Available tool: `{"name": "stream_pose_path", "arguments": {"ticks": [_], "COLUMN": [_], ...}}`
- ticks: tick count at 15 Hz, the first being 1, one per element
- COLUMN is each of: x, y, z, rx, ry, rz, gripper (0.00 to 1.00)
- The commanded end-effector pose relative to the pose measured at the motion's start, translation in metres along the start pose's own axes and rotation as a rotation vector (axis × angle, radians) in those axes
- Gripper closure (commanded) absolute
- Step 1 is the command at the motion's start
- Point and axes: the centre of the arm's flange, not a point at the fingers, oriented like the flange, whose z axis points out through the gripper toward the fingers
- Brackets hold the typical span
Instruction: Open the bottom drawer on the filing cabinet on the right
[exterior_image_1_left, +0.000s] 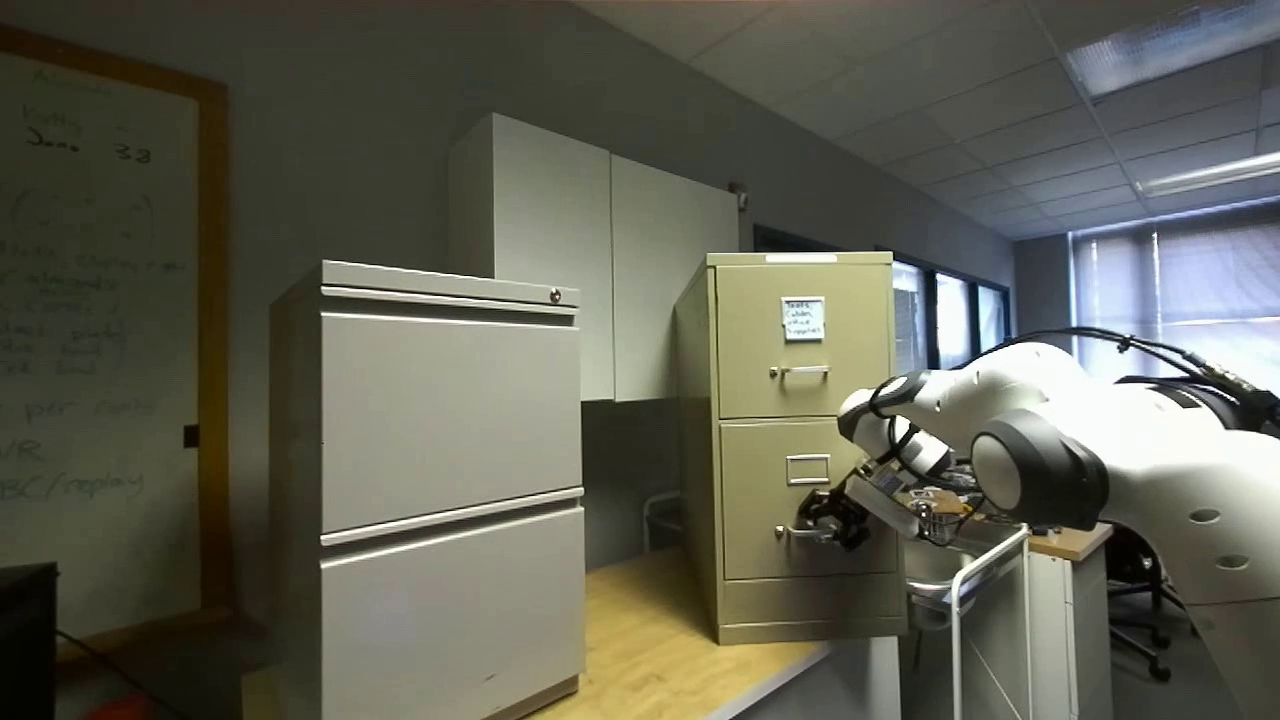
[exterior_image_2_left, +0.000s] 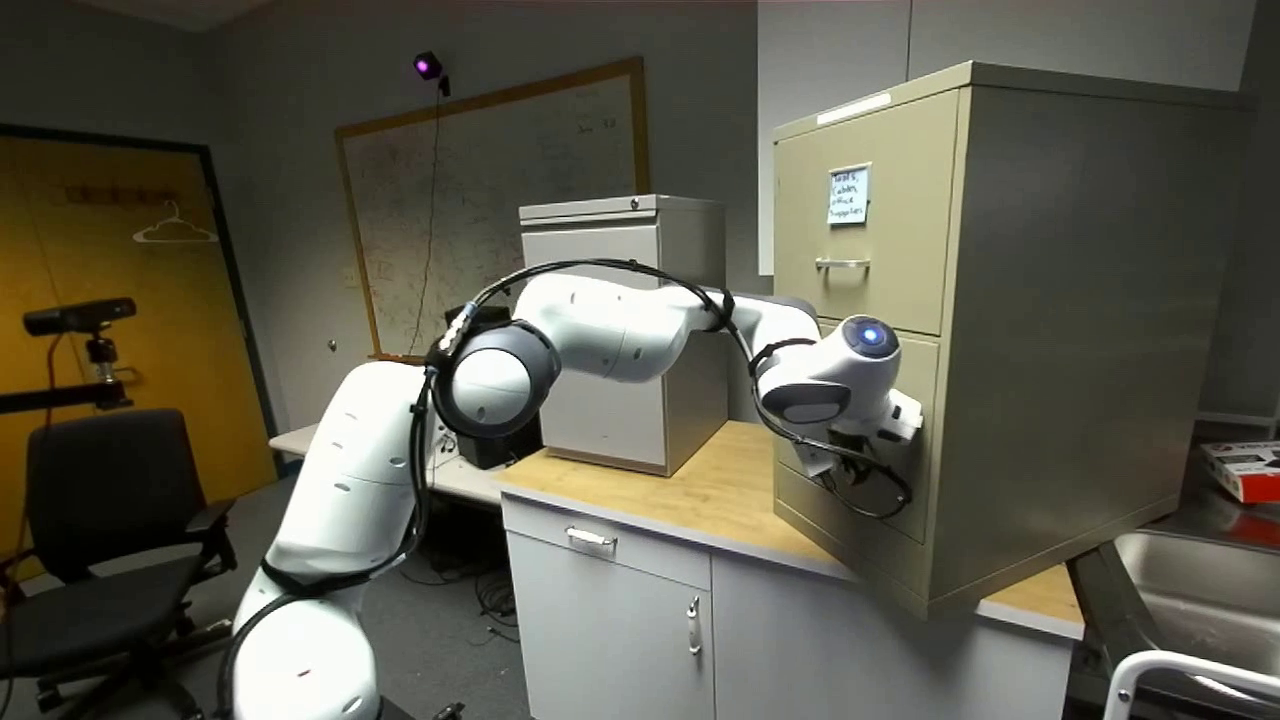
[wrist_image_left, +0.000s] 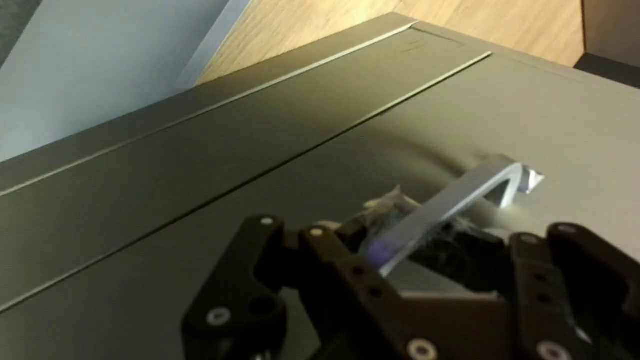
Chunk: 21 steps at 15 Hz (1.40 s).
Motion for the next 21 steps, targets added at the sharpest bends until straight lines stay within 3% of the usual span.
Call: {"name": "stream_pose_path", "arguments": {"ticks": [1,7,14,21], "x": [-0.077,-0.098,-0.131,-0.176], "y": [-0.011,0.000,0.011,0.023], "z": [0.016,0.016,0.003,-0.014], "rx": [-0.071,-0.079,-0.151,-0.110], "ry": [-0.099,-0.063,-0.070,-0.121], "rz": [-0.105,-0.109,-0.158,-0.179], "gripper": [0.92,0.93,0.93,0.93]}}
